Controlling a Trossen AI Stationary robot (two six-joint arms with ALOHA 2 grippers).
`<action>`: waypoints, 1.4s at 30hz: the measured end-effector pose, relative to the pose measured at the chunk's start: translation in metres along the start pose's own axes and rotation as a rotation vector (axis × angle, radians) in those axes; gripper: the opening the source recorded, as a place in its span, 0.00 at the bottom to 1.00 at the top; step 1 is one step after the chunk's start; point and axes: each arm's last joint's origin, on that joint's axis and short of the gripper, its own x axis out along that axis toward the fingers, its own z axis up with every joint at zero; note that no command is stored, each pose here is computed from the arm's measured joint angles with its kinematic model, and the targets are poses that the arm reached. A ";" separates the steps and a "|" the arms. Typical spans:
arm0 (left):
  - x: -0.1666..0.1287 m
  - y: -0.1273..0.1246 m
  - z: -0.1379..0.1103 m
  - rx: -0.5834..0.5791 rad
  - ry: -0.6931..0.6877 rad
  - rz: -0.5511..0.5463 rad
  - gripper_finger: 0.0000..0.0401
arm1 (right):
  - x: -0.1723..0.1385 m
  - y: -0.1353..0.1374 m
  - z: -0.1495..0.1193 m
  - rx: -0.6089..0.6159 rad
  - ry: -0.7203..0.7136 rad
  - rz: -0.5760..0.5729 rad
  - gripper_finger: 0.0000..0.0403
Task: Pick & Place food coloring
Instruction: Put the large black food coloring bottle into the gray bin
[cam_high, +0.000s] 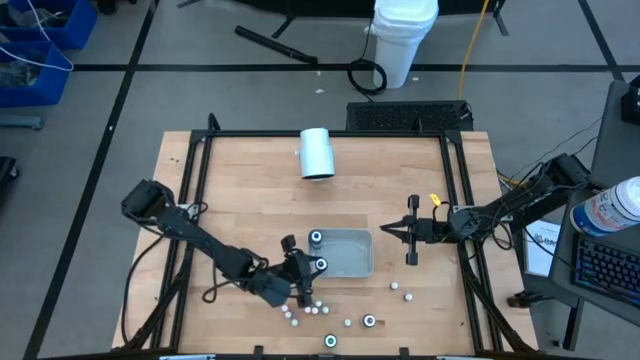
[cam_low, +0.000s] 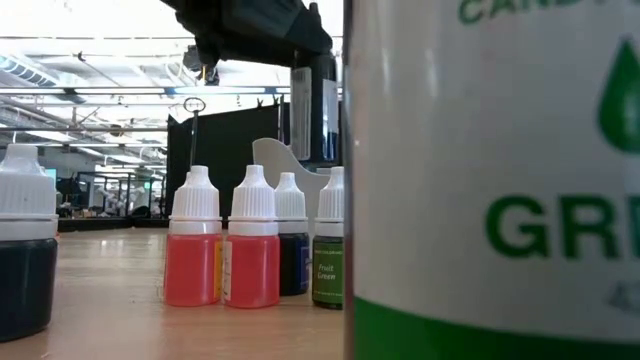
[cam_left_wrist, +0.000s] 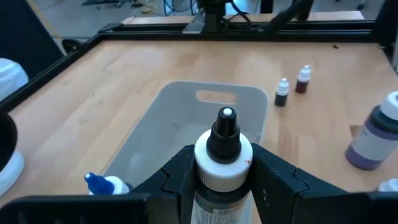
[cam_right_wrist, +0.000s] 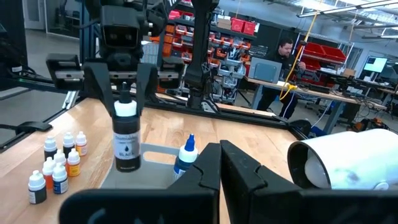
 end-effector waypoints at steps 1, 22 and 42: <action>0.001 0.000 -0.001 -0.004 0.000 0.011 0.33 | 0.000 0.000 0.000 0.003 0.000 0.000 0.00; 0.004 0.005 -0.014 0.071 0.060 0.078 0.33 | 0.000 0.000 -0.002 -0.006 0.019 0.003 0.00; 0.009 0.021 -0.043 -0.016 0.028 0.093 0.33 | 0.000 0.000 -0.003 -0.010 0.026 0.002 0.00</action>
